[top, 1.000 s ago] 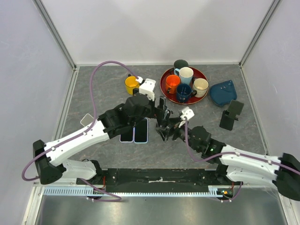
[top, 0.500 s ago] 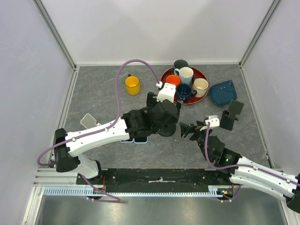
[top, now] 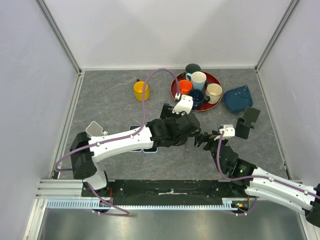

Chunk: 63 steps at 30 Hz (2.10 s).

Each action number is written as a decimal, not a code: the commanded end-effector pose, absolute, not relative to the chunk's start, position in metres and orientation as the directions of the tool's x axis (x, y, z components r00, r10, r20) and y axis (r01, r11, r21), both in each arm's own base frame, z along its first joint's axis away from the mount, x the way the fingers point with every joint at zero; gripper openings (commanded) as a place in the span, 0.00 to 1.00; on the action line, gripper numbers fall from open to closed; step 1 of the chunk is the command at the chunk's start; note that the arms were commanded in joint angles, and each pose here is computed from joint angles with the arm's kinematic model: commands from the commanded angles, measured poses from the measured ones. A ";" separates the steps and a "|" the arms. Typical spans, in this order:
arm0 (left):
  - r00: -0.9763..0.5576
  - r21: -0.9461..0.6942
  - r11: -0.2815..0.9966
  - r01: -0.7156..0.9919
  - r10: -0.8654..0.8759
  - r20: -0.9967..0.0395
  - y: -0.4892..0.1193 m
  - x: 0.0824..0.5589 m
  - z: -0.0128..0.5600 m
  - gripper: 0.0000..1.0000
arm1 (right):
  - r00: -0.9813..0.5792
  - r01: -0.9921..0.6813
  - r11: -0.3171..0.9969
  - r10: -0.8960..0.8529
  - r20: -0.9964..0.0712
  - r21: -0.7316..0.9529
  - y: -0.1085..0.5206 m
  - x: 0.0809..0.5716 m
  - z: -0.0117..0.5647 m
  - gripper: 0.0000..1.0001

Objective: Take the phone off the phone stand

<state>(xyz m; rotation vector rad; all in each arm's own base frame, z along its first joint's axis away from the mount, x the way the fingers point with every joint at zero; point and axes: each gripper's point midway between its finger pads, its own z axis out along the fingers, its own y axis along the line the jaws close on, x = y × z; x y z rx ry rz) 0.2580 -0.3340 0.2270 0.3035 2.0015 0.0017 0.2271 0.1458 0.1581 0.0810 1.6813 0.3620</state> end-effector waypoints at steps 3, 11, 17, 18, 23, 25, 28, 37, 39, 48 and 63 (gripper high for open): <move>-0.373 0.116 0.986 0.123 0.154 -0.915 -0.332 0.263 0.238 0.78 | -0.136 -0.153 0.943 0.276 -0.951 0.296 0.147 0.228 0.159 0.98; -0.372 0.137 0.983 0.119 0.172 -0.912 -0.331 0.261 0.234 0.69 | -0.143 -0.168 0.942 0.267 -0.953 0.289 0.152 0.229 0.158 0.98; -0.377 0.143 0.981 0.131 0.182 -0.908 -0.331 0.257 0.233 0.59 | -0.147 -0.178 0.941 0.262 -0.954 0.286 0.154 0.229 0.156 0.98; -0.378 0.142 0.981 0.133 0.183 -0.908 -0.331 0.257 0.234 0.57 | -0.149 -0.184 0.941 0.258 -0.954 0.284 0.156 0.229 0.156 0.98; -0.386 0.133 0.980 0.145 0.180 -0.905 -0.333 0.254 0.232 0.55 | -0.150 -0.194 0.939 0.257 -0.955 0.284 0.157 0.229 0.156 0.98; -0.389 0.130 0.980 0.148 0.179 -0.904 -0.333 0.253 0.231 0.56 | -0.149 -0.197 0.938 0.259 -0.954 0.286 0.158 0.228 0.156 0.98; -0.395 0.129 0.980 0.152 0.180 -0.901 -0.333 0.253 0.230 0.55 | -0.149 -0.205 0.935 0.261 -0.954 0.288 0.159 0.228 0.157 0.98; -0.367 0.134 0.978 0.157 0.184 -0.912 -0.330 0.256 0.237 0.38 | -0.150 -0.219 0.932 0.262 -0.953 0.290 0.161 0.227 0.156 0.98; -0.353 0.164 0.965 0.204 0.229 -0.907 -0.331 0.255 0.237 0.35 | -0.153 -0.223 0.932 0.258 -0.954 0.287 0.162 0.227 0.154 0.98; -0.222 0.118 0.855 0.504 0.261 -0.939 -0.352 0.261 0.250 0.15 | -0.135 -0.349 0.897 0.239 -0.962 0.272 0.180 0.221 0.152 0.98; -0.177 0.101 0.799 0.593 0.252 -0.951 -0.335 0.259 0.258 0.33 | 0.007 -0.558 0.820 0.156 -0.988 0.126 0.229 0.223 0.175 0.98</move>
